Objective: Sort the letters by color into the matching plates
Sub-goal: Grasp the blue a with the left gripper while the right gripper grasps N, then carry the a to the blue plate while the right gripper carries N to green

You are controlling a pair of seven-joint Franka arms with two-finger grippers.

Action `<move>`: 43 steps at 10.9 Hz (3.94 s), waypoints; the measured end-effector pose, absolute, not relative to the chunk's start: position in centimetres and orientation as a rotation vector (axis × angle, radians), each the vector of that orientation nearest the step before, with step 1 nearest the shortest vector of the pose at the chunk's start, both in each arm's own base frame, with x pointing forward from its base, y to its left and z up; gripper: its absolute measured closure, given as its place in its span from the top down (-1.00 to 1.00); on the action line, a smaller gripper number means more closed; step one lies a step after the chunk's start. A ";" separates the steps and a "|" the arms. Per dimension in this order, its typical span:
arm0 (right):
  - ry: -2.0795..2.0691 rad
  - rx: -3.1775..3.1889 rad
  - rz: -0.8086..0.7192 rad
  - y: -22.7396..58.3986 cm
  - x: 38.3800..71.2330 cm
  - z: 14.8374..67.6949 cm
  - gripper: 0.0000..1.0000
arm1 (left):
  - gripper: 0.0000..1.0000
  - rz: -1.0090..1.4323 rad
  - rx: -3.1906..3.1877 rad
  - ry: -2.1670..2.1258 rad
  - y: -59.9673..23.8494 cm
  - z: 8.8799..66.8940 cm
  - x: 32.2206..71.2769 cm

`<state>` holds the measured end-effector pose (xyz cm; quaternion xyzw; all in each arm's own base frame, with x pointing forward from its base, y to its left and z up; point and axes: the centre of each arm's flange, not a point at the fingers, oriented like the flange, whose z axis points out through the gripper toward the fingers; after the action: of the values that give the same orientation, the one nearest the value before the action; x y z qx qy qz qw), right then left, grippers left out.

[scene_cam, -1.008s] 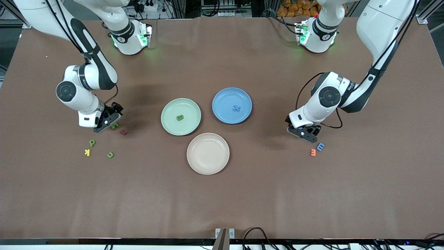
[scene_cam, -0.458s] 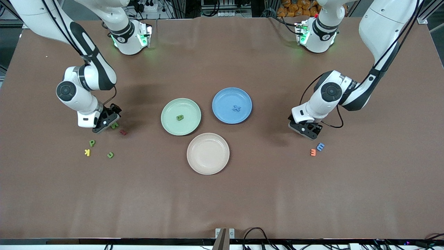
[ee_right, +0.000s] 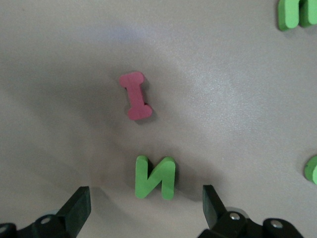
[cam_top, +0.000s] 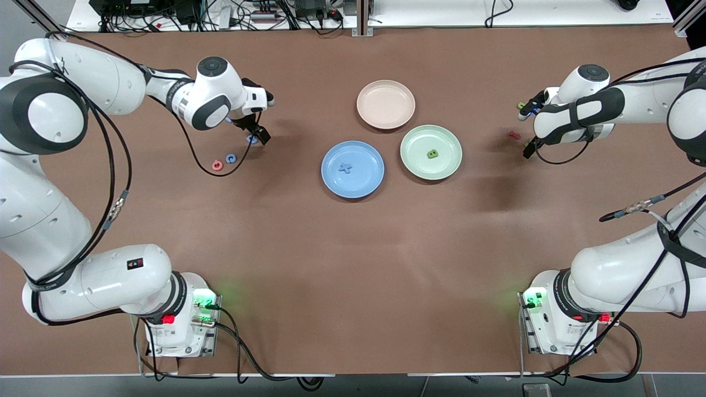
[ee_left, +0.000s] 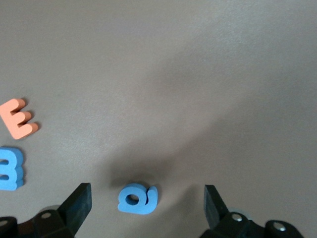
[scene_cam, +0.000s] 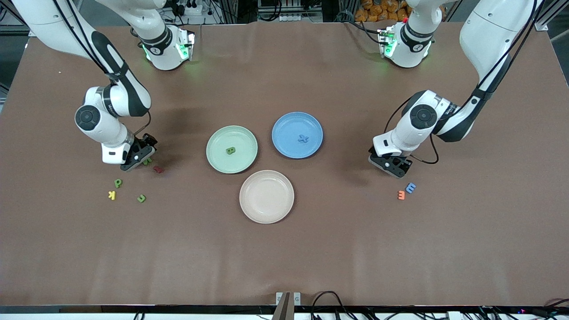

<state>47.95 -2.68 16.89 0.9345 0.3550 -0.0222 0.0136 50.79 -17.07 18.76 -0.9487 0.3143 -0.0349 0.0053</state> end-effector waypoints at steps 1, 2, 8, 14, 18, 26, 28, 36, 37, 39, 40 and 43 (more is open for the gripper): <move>1.106 2.910 -0.067 -2.7 48.0 16.9 1.00 | 1.00 -0.114 -2.968 0.996 -17.1 18.6 50.6; 1.107 2.910 -0.066 -2.6 48.0 16.9 1.00 | 1.00 -0.110 -2.969 0.999 -17.0 18.3 50.5; 1.098 2.913 -0.053 -2.6 48.7 16.4 1.00 | 0.92 -0.097 -2.984 0.970 -15.9 17.8 50.6; 1.130 2.889 -0.050 -2.5 49.0 16.4 0.72 | 0.70 -0.087 -2.992 0.956 -15.3 17.5 50.6; 1.149 2.869 -0.036 -2.4 49.4 16.9 0.23 | 0.56 -0.090 -2.993 0.961 -15.5 17.5 50.6; 1.147 2.861 -0.021 -2.6 49.8 17.4 -0.31 | -0.26 -0.102 -2.995 0.961 -15.9 17.8 50.7; 1.147 2.861 -0.021 -2.6 49.8 17.4 -0.33 | -0.26 -0.106 -2.997 0.952 -15.8 17.8 50.8; 0.832 2.965 -0.076 -3.4 50.0 18.3 -0.33 | -0.26 -0.099 -3.042 0.807 -19.6 19.6 50.9; 0.776 2.976 -0.092 -3.5 50.1 18.9 -0.33 | -0.26 -0.096 -3.049 0.777 -20.9 20.2 50.9; 0.680 2.999 -0.107 -3.6 50.1 20.0 -0.33 | -0.26 -0.094 -3.062 0.710 -23.1 21.0 50.7; 0.628 3.027 -0.109 -3.5 50.1 20.4 -0.33 | -0.26 -0.096 -3.069 0.675 -24.6 21.4 50.4; 0.494 3.103 -0.105 -2.2 50.2 21.1 -0.33 | -0.26 -0.097 -3.080 0.608 -29.6 22.7 49.2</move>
<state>50.25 -2.23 21.14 0.9870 0.1571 -0.0334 -0.0012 49.21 -29.63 22.73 -0.9806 0.1936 -0.0309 0.0003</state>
